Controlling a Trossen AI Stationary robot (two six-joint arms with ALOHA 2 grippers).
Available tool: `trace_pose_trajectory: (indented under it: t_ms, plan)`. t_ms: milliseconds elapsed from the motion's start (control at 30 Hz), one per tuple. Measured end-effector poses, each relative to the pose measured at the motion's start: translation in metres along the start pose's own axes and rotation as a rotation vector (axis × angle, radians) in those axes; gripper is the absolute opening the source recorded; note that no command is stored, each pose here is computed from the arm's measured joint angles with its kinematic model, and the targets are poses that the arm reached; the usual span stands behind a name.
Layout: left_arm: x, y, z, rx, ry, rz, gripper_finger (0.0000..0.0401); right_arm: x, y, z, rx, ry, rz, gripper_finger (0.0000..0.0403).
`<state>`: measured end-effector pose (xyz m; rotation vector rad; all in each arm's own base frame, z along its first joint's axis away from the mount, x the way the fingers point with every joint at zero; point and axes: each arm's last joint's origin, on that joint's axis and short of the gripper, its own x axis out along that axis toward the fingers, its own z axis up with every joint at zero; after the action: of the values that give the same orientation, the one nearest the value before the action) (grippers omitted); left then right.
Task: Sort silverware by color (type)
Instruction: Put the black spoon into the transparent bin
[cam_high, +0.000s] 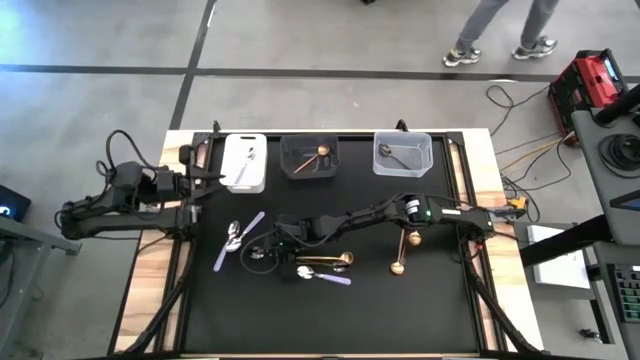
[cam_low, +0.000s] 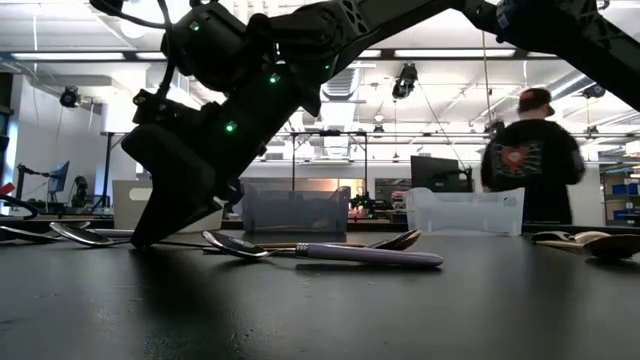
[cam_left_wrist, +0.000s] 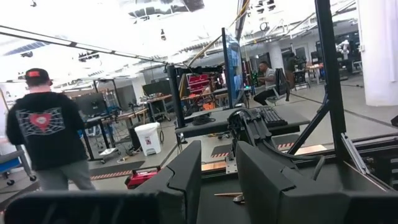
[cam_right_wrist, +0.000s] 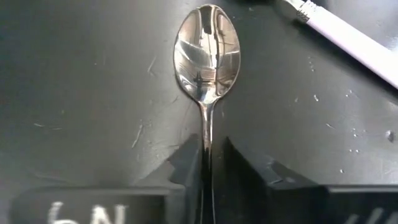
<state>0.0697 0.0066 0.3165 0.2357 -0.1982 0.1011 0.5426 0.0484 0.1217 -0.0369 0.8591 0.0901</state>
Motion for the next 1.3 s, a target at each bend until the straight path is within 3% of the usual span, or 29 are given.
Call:
trace_pose_trajectory:
  t_ms: [133,500,833,1000,1300]
  plan:
    - [0.000,0.000,-0.001,0.000,0.007,-0.002,0.0084,0.000,-0.001,0.000,0.000,0.001,-0.005,0.0017]
    - [0.001,0.000,-0.001,0.000,0.012,-0.003,0.0084,-0.013,-0.001,0.008,-0.020,-0.019,-0.003,0.0010]
    - [0.001,0.000,-0.001,0.000,0.012,-0.003,0.0084,-0.052,-0.001,0.026,-0.055,-0.008,-0.014,0.0009]
    - [0.001,0.000,-0.001,0.000,0.012,-0.003,0.0084,-0.078,-0.006,0.030,-0.091,0.052,-0.086,0.0009]
    - [0.002,0.000,-0.001,-0.001,0.012,-0.003,0.0084,-0.137,-0.043,0.034,-0.094,0.182,-0.202,0.0009]
